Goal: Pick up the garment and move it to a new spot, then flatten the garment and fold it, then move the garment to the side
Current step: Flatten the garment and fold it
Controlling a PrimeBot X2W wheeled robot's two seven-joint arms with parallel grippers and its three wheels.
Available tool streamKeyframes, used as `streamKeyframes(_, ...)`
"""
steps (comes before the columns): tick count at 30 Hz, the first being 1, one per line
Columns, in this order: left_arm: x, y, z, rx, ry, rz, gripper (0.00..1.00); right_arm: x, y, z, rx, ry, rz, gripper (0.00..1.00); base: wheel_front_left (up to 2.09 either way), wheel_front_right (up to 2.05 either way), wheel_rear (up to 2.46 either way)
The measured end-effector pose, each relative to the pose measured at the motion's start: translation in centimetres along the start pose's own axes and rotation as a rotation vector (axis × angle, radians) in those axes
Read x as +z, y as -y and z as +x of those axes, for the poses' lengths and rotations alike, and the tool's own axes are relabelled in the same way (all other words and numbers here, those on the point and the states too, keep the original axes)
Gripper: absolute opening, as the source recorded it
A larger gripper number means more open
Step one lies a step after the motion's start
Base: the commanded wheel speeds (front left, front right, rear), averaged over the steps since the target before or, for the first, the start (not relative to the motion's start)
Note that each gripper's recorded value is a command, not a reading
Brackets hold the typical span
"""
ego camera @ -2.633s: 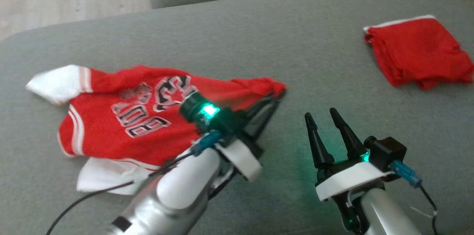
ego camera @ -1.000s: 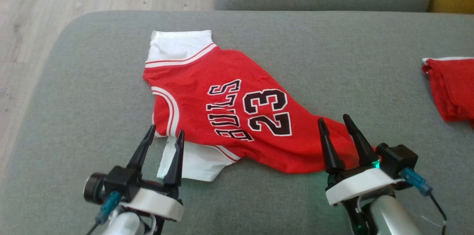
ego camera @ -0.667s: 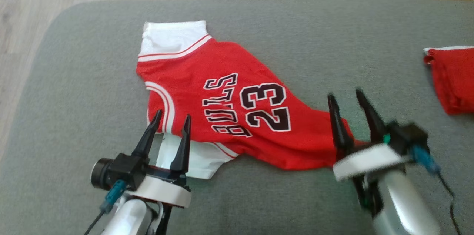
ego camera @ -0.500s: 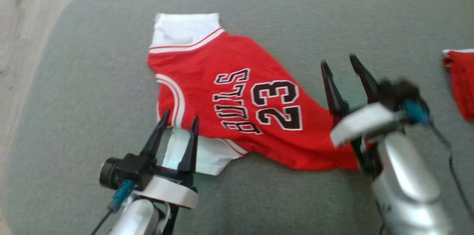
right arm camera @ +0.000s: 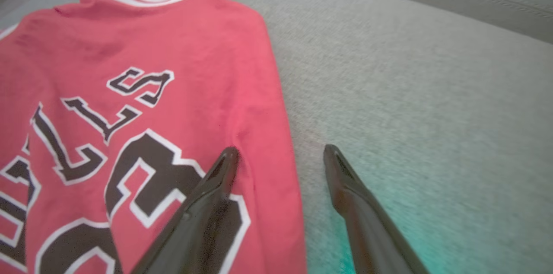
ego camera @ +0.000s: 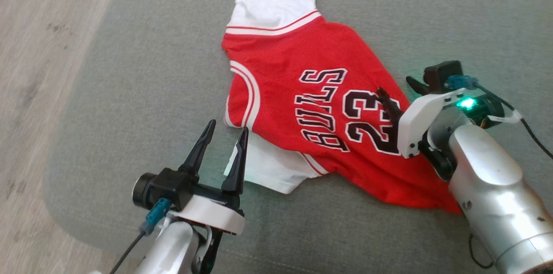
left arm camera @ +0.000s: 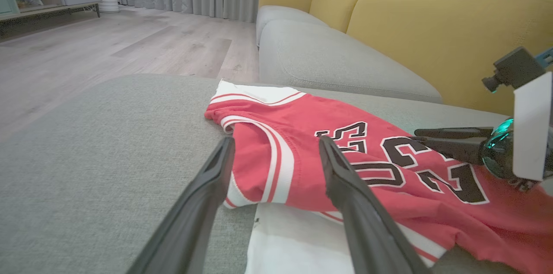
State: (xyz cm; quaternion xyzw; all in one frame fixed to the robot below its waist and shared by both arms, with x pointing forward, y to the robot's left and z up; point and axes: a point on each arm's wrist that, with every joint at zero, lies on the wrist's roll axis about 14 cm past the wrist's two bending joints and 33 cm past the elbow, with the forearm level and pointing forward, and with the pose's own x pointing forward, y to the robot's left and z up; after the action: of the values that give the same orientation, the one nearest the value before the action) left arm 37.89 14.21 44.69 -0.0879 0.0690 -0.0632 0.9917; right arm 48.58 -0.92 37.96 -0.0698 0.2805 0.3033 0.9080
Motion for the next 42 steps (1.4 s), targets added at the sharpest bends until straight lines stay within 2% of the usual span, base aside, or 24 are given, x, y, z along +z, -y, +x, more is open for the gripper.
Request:
streamKeyframes(3,-0.1,-0.7,-0.1,0.024,-0.001,-0.005,1.00,-0.7,-1.2,0.8,0.043,-0.041,-0.040,0.98,0.00,0.00,0.00)
streamKeyframes(4,-0.1,-0.9,-0.1,0.030,-0.001,-0.004,1.00,-0.6,-1.5,0.9,0.054,-0.045,-0.048,0.73,0.00,0.00,0.00)
streamKeyframes(6,-0.1,-0.9,-0.1,0.026,-0.001,-0.002,1.00,-0.5,-1.6,1.0,0.064,-0.051,-0.065,0.04,0.00,0.00,0.00)
streamKeyframes(7,0.0,-0.8,-0.1,0.027,0.002,-0.003,1.00,-0.4,-1.5,0.9,0.065,-0.053,-0.071,0.00,0.00,0.00,0.00)
streamKeyframes(11,0.5,-0.9,0.1,0.031,0.018,-0.004,1.00,0.2,0.0,0.2,0.037,-0.017,-0.089,0.00,0.00,0.00,0.00)
streamKeyframes(20,1.6,0.1,0.4,-0.010,0.052,0.003,1.00,6.1,8.2,-3.3,-0.150,0.134,-0.158,0.00,0.00,0.00,0.00)
streamKeyframes(25,1.5,0.5,0.5,-0.024,0.050,0.007,1.00,7.0,11.5,-4.7,-0.222,0.134,-0.203,0.00,0.00,0.00,0.00)
streamKeyframes(34,0.6,-0.4,0.5,0.000,0.024,0.003,1.00,8.8,17.3,-5.4,-0.347,0.081,-0.369,0.00,0.00,0.00,0.00)
streamKeyframes(35,0.6,-0.5,0.5,0.004,0.023,0.002,1.00,9.1,17.8,-5.4,-0.359,0.081,-0.380,0.81,0.00,0.00,0.00)
streamKeyframes(36,0.6,-0.6,0.5,0.007,0.021,0.001,1.00,9.5,18.1,-5.4,-0.367,0.095,-0.385,1.00,0.00,0.00,0.00)
streamKeyframes(42,1.0,-0.2,0.6,-0.003,0.035,-0.005,1.00,11.5,17.6,-6.2,-0.384,0.253,-0.321,1.00,0.00,0.00,0.00)
